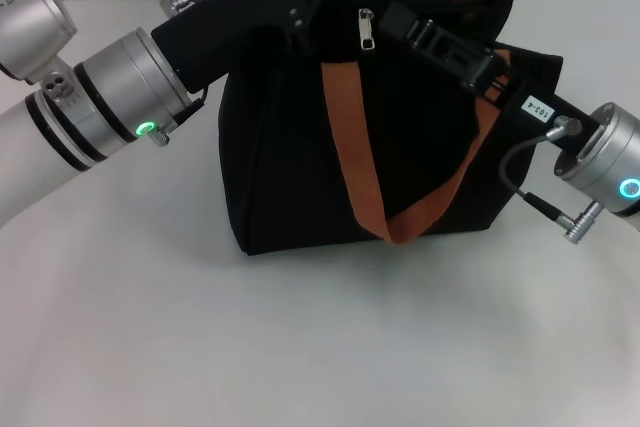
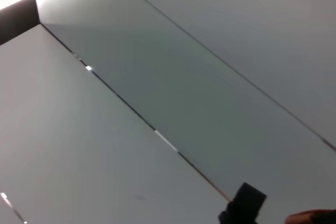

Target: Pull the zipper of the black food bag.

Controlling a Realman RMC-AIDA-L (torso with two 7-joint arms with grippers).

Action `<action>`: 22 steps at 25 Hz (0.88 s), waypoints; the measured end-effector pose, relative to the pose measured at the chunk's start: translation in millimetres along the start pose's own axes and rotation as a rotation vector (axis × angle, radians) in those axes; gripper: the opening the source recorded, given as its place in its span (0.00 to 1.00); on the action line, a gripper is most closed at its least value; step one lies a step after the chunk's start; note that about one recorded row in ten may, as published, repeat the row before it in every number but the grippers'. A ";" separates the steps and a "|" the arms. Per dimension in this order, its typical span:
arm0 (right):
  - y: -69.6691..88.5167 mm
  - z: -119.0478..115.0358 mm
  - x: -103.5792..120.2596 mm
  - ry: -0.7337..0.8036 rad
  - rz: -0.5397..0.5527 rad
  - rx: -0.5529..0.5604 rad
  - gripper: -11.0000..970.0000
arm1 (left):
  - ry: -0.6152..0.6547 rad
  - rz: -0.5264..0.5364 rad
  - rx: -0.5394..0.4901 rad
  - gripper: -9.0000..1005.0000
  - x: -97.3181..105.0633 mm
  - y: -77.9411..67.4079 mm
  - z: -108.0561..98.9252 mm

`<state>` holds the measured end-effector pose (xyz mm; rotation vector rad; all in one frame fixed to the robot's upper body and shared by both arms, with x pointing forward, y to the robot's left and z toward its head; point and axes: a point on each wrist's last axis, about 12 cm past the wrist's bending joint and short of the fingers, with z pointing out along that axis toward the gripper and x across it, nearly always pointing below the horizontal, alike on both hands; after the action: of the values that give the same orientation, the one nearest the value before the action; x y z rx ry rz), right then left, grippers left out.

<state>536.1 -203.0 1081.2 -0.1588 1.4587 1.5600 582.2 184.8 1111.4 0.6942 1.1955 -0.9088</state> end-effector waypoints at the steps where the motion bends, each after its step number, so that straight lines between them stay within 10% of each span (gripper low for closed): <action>1: -1.3 -0.2 -0.1 0.000 0.000 0.011 0.40 | -0.001 0.000 0.000 0.03 -0.3 0.3 0.1; 22: -9.1 15.2 -7.7 0.075 0.015 0.050 0.40 | -0.013 0.018 0.017 0.04 -6.1 2.9 11.5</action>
<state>553.9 -196.2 1084.1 -0.1787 1.5591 1.5430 589.5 177.7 1120.1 0.7108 1.1699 -0.9085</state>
